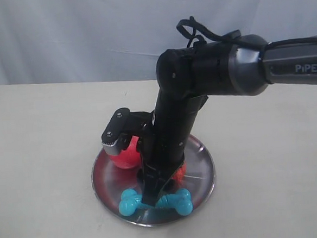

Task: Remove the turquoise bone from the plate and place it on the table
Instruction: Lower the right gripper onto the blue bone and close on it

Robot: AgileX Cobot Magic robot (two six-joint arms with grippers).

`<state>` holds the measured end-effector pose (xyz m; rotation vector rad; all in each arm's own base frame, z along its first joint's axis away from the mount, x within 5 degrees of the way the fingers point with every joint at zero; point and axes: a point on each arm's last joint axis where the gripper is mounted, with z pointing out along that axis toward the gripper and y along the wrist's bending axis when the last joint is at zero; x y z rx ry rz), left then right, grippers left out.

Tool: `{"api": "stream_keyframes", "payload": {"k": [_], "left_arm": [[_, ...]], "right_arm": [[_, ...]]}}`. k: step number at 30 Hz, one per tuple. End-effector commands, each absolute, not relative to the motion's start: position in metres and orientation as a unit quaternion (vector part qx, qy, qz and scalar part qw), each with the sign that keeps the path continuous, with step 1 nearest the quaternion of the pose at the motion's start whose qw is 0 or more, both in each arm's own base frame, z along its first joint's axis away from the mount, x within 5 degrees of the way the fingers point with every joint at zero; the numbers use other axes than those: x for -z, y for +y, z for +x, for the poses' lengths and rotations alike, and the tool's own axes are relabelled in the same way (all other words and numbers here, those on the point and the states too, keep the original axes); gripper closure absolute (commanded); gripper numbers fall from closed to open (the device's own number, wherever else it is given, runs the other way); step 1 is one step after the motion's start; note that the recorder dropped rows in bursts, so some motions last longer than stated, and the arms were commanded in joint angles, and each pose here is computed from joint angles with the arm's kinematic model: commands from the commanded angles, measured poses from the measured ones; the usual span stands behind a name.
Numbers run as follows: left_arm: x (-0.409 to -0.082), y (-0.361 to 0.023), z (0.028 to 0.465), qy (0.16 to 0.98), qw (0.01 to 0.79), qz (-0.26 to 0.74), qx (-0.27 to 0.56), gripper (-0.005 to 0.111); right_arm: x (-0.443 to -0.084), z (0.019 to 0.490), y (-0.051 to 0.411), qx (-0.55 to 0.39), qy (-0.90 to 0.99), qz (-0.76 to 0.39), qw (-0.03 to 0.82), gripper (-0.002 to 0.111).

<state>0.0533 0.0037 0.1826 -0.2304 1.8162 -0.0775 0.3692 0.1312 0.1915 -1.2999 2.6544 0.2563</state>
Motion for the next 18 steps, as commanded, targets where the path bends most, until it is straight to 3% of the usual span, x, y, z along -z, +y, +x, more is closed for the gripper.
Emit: {"api": "stream_keyframes", "payload": {"k": [1, 18], "left_arm": [[-0.182, 0.004, 0.053, 0.785, 0.611, -0.100, 0.030, 0.107], [-0.182, 0.004, 0.053, 0.785, 0.611, -0.100, 0.030, 0.107]], "right_arm": [[-0.188, 0.374, 0.132, -0.084, 0.890, -0.437, 0.096, 0.055], [-0.150, 0.384, 0.134, -0.080, 0.891, -0.440, 0.080, 0.055]]}}
